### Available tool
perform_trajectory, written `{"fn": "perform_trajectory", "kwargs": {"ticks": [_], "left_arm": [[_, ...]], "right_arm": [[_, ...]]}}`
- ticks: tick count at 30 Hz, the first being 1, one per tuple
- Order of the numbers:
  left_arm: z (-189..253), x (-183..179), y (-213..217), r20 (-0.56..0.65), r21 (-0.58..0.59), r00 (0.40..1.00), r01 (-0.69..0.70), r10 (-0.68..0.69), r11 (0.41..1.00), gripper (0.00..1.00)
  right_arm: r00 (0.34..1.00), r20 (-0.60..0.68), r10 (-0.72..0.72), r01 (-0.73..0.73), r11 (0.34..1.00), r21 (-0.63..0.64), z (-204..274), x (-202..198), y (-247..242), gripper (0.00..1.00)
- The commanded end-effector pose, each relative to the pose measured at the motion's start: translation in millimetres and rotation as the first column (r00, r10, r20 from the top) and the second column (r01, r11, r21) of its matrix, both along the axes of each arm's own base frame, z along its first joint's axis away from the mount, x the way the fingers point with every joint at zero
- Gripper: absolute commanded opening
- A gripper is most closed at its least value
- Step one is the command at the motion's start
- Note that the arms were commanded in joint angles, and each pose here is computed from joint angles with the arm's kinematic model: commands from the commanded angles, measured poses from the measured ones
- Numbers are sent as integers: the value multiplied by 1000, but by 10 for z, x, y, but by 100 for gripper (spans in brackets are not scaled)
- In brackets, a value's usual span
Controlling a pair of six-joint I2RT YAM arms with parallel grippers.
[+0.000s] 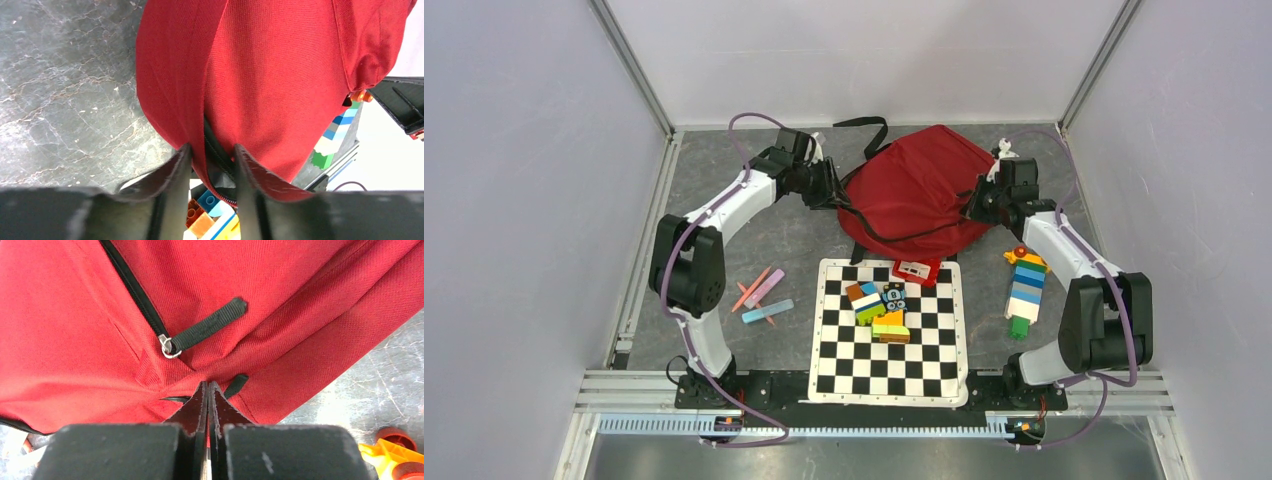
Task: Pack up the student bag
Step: Zip the student bag at the center of the board.
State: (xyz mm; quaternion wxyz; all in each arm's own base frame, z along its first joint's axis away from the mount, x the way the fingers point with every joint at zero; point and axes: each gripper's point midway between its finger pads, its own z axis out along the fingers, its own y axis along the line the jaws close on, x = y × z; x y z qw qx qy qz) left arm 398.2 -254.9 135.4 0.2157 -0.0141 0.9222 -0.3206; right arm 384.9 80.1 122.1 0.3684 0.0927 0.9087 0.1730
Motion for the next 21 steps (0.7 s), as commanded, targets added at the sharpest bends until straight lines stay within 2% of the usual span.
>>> {"fn": "perform_trajectory", "kwargs": {"ticks": [1,5,9,11,13,15,21], "left_arm": [[-31,-9,-129,8,-68,999,34,-33,997,32],[10,-37,-161,10,-97,1000,26,-25,995,13],[38,-69,-167,14,-115,1000,13,-11,993,3],[18,-86,-144,10,-110,1000,2,0,994,2],[19,-97,-129,12,-105,1000,-3,4,994,2],[27,-105,-121,12,-104,1000,-6,7,995,2],[51,-92,-130,15,-115,1000,-16,18,993,2]], "right_arm": [[998,44,50,-51,998,24,98,-75,127,0],[993,59,101,-101,995,8,139,-207,289,0],[988,59,140,-138,990,-38,175,-336,404,0],[994,60,91,-88,994,-63,197,-348,306,1],[997,66,36,-29,995,-94,257,-308,193,14],[998,67,-13,20,993,-114,299,-251,90,18],[998,34,-60,63,994,-95,236,-82,-72,22]]}}
